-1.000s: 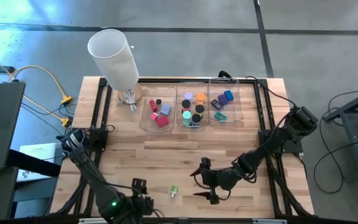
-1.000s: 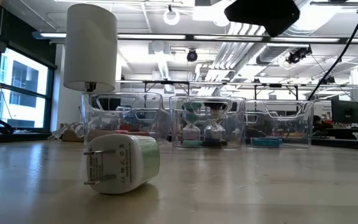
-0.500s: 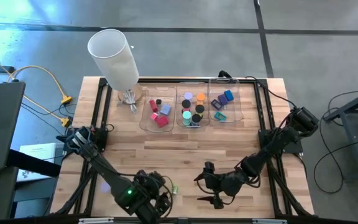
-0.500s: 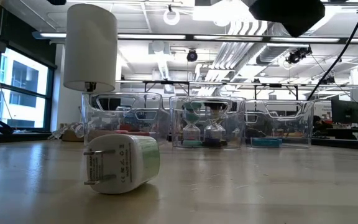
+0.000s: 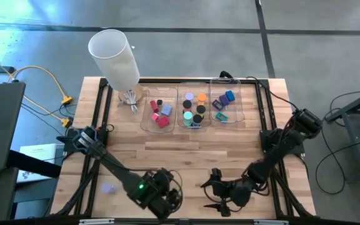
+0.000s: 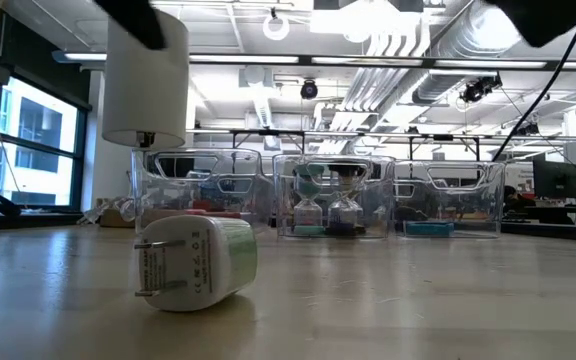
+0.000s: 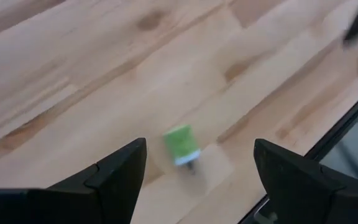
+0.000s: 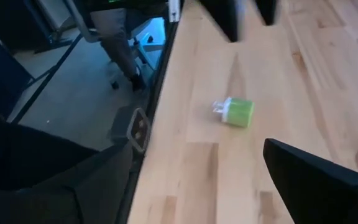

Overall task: Pick & Place Office items
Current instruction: Put the green charger adapter into the left transparent bin

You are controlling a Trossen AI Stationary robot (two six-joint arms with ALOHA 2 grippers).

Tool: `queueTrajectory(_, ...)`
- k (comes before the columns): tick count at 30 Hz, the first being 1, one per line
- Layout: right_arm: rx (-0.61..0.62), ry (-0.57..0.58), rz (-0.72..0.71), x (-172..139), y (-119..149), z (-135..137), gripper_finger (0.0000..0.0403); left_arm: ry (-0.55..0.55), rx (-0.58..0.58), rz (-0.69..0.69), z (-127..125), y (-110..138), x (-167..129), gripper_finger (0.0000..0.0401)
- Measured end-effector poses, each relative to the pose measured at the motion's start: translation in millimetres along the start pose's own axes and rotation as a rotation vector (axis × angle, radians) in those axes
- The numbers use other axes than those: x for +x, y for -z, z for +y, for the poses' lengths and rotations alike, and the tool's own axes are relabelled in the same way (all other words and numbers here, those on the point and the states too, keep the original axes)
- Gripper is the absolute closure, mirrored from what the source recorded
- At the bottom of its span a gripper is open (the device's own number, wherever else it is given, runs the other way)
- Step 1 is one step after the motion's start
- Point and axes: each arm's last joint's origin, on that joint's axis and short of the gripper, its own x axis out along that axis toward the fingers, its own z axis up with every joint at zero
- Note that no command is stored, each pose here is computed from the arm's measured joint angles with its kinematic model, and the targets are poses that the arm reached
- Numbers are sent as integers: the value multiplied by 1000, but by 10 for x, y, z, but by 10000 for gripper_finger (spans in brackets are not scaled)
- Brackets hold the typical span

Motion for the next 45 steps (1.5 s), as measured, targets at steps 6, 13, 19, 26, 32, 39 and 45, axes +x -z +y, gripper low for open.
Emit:
queueTrajectory(6,-33,-26,-4,-102,104,179,50,66,-2,6,-112,31,169,112)
queueTrajectory(13,-73,-30,-18,-240,237,368,50,20,-69,69,-113,98,444,112)
queueTrajectory(19,-82,-30,-37,-334,315,480,50,14,-33,68,-119,105,532,112)
queueTrajectory(26,-86,-52,-35,-407,378,564,50,-44,-124,96,-73,150,602,112)
queueTrajectory(32,-97,-49,-43,-447,410,602,50,-83,-198,134,-54,195,734,112)
queueTrajectory(39,-96,-48,-43,-459,423,612,50,-114,-216,138,-33,196,867,112)
queueTrajectory(45,-115,-34,-27,-400,493,611,50,-127,-236,147,-25,104,920,112)
